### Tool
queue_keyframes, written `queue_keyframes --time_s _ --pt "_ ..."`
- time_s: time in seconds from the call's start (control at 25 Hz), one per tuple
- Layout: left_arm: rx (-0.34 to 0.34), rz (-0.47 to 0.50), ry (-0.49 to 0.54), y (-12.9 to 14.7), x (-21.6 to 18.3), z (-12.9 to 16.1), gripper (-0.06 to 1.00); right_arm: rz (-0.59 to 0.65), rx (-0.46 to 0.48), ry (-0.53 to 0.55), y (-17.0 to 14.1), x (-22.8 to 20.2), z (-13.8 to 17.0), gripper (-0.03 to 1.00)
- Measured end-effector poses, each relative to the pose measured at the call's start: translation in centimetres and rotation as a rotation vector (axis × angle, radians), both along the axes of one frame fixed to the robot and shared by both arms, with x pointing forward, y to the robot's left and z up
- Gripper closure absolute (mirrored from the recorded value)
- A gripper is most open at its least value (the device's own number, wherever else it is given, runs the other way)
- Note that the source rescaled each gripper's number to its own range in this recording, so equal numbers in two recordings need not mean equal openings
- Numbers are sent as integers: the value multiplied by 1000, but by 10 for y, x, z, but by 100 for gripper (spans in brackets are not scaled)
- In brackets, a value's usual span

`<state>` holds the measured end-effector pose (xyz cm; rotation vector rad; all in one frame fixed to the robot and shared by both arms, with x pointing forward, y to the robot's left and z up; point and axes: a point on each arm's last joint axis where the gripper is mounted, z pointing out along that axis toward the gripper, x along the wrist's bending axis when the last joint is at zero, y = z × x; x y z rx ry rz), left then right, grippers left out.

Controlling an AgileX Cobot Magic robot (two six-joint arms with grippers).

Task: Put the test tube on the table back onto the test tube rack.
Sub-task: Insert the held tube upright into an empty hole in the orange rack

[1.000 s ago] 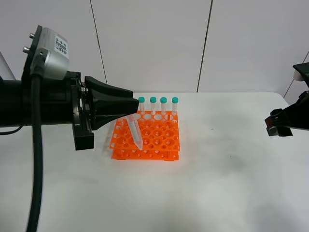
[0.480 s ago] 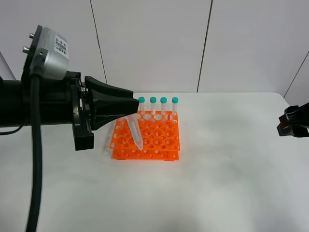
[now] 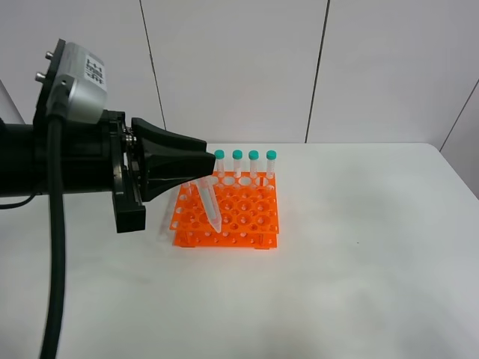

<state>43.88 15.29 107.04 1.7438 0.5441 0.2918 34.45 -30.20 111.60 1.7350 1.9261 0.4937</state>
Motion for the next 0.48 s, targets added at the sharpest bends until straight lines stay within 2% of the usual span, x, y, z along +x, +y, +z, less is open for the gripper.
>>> queue_keyframes --time_s 0.48 --pt "0 0 0 0 0 0 94 -50 78 -218 -1 -61 17 9"
